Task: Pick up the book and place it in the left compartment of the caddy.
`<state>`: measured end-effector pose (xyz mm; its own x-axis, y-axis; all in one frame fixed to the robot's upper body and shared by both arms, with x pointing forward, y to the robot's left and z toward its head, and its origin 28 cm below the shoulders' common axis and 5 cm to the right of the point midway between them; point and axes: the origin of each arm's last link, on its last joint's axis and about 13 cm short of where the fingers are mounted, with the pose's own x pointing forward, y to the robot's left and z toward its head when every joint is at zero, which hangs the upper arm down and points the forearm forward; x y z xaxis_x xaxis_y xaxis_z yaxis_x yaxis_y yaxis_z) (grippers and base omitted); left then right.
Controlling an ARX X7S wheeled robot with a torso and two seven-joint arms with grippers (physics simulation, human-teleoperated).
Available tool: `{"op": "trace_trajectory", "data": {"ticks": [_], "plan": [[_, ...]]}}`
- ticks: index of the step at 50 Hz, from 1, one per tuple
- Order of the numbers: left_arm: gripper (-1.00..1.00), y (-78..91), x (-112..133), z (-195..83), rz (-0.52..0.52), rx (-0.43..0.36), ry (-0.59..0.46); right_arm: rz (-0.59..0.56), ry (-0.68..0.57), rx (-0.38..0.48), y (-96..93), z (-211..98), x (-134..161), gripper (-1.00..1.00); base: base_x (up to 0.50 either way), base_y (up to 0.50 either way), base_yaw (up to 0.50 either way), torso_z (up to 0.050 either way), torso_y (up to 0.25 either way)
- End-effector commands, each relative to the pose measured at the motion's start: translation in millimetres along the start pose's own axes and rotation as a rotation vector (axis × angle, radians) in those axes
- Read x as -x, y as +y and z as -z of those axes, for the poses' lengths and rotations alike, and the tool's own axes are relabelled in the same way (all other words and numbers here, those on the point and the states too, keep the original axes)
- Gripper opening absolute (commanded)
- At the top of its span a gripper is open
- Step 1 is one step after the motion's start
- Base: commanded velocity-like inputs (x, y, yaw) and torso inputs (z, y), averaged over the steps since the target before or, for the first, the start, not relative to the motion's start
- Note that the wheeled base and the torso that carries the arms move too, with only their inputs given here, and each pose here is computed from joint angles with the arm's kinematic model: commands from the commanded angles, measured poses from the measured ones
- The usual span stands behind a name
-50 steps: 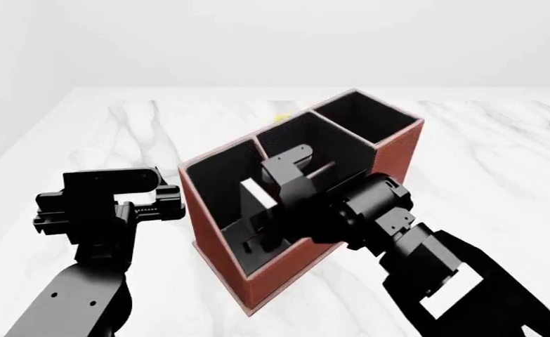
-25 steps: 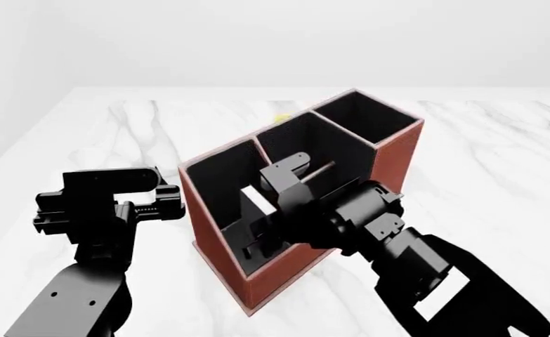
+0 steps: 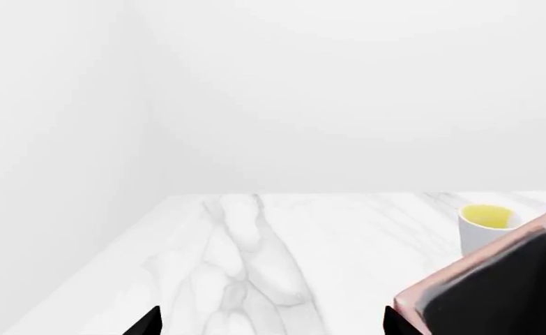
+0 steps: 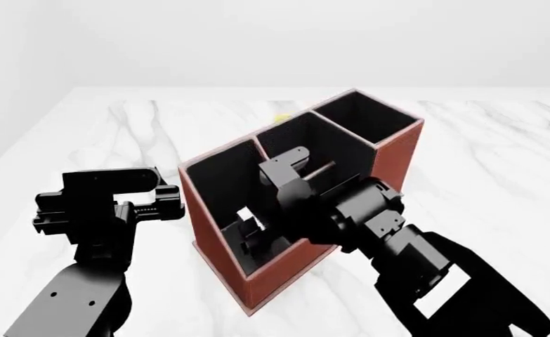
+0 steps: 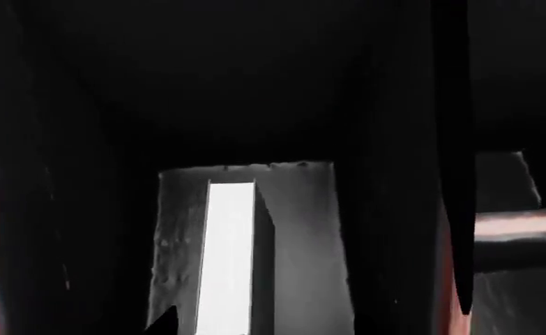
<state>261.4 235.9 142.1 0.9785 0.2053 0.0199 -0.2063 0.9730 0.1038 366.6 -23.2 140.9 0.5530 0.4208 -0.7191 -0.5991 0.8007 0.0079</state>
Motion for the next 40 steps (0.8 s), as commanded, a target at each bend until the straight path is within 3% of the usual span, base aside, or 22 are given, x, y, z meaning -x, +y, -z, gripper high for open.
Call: {"op": "trace_trajectory", "data": {"ticks": [1,5,14,20,25,28,31,33,36,40], "plan": [[1.0,0.2,0,0,-0.001,0.0,0.0,-0.001,-0.011,0.006,-0.1,-3,3,1.0,0.0,0.0,0.0,0.0,0.0],[1.0,0.3,0,0,-0.002,0.001,0.0,0.008,-0.023,0.009,-0.7,-6,9,1.0,0.0,0.0,0.0,0.0,0.0],[1.0,0.7,1,-1,-0.003,0.002,-0.003,0.012,-0.181,0.006,2.7,-27,78,1.0,0.0,0.0,0.0,0.0,0.001],[1.0,0.4,2,-1,-0.002,0.001,-0.001,0.034,-0.259,-0.016,1.7,-29,109,1.0,0.0,0.0,0.0,0.0,0.0],[1.0,0.2,2,-2,-0.002,0.0,-0.003,0.039,-0.293,-0.031,1.3,-22,116,1.0,0.0,0.0,0.0,0.0,0.0],[1.0,0.4,2,-2,-0.003,0.001,-0.004,0.211,-0.412,-0.029,-0.6,-4,113,1.0,0.0,0.0,0.0,0.0,0.0],[1.0,0.0,2,-2,-0.002,-0.001,-0.004,0.301,-0.509,-0.046,-0.1,21,107,1.0,0.0,0.0,0.0,0.0,0.0],[1.0,-0.8,2,-2,0.0,-0.003,-0.004,0.256,-0.528,-0.089,2.4,35,107,1.0,0.0,0.0,0.0,0.0,0.0],[1.0,-1.5,3,-2,0.001,-0.006,-0.006,0.376,-0.653,-0.089,5.7,57,105,1.0,0.0,0.0,0.0,0.0,0.0],[1.0,-1.7,4,-2,0.003,-0.008,-0.009,0.533,-0.728,-0.077,5.9,77,98,1.0,0.0,0.0,0.0,0.0,0.0]]}}
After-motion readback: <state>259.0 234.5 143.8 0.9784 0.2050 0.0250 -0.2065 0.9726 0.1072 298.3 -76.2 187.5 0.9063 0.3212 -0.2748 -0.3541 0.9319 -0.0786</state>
